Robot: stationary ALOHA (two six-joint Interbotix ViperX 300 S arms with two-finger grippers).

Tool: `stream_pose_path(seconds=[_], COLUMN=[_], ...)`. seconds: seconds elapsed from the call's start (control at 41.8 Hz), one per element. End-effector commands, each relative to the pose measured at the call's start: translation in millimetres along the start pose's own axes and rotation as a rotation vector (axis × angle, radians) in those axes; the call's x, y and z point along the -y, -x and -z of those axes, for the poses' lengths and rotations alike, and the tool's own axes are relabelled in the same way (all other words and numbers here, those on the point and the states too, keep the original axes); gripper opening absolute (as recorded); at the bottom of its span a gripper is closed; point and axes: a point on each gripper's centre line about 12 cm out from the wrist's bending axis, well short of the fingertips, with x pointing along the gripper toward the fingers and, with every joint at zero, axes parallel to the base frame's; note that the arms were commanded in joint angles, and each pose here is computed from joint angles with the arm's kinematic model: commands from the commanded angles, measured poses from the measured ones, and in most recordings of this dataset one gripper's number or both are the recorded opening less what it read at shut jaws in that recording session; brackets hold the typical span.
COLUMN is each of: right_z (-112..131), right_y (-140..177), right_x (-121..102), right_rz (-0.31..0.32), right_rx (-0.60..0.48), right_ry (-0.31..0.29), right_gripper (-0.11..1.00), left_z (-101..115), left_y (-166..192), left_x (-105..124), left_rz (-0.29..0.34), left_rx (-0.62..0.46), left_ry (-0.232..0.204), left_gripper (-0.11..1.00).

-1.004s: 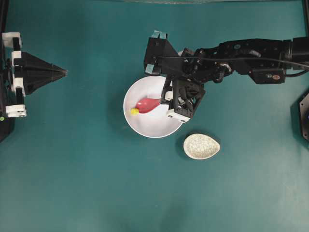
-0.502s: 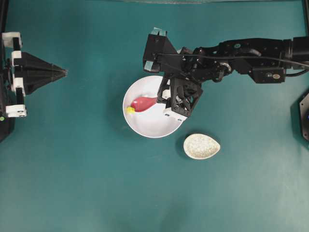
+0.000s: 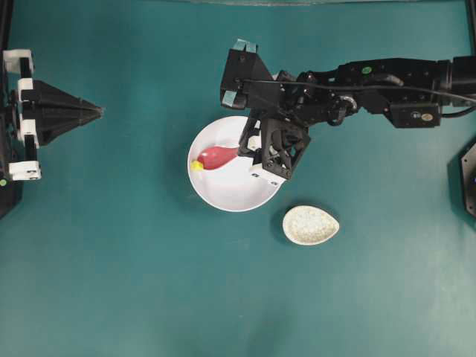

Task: Scoop the yellow hexagonal prism block from the bowl with a spoon using the right arm.
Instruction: 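Push the spoon under the yellow hexagonal block in the bowl, then raise the spoon carrying the yellow block above the bowl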

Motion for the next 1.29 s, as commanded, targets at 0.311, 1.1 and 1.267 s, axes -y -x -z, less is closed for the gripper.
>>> stream_pose_path(seconds=[0.311,1.1,1.267], right_z=[-14.9,7.3,10.6], right_y=[20.0,47.7,58.7], right_x=[-5.8,0.5,-3.2], right_rz=[-0.010,0.028,0.029], right_rx=[0.088,0.310,0.388], right_ry=[-0.002,-0.047,-0.049], right_gripper=[0.23,0.23,0.23], left_z=[-3.2,-3.8,-3.0], left_y=[-1.3,-1.3,-1.3], left_x=[-0.7,-0.7,-0.7], left_rz=[-0.003,-0.003,-0.003], left_rx=[0.011,0.012,0.009], left_ry=[0.001,0.001,-0.001], left_gripper=[0.00,0.00,0.00])
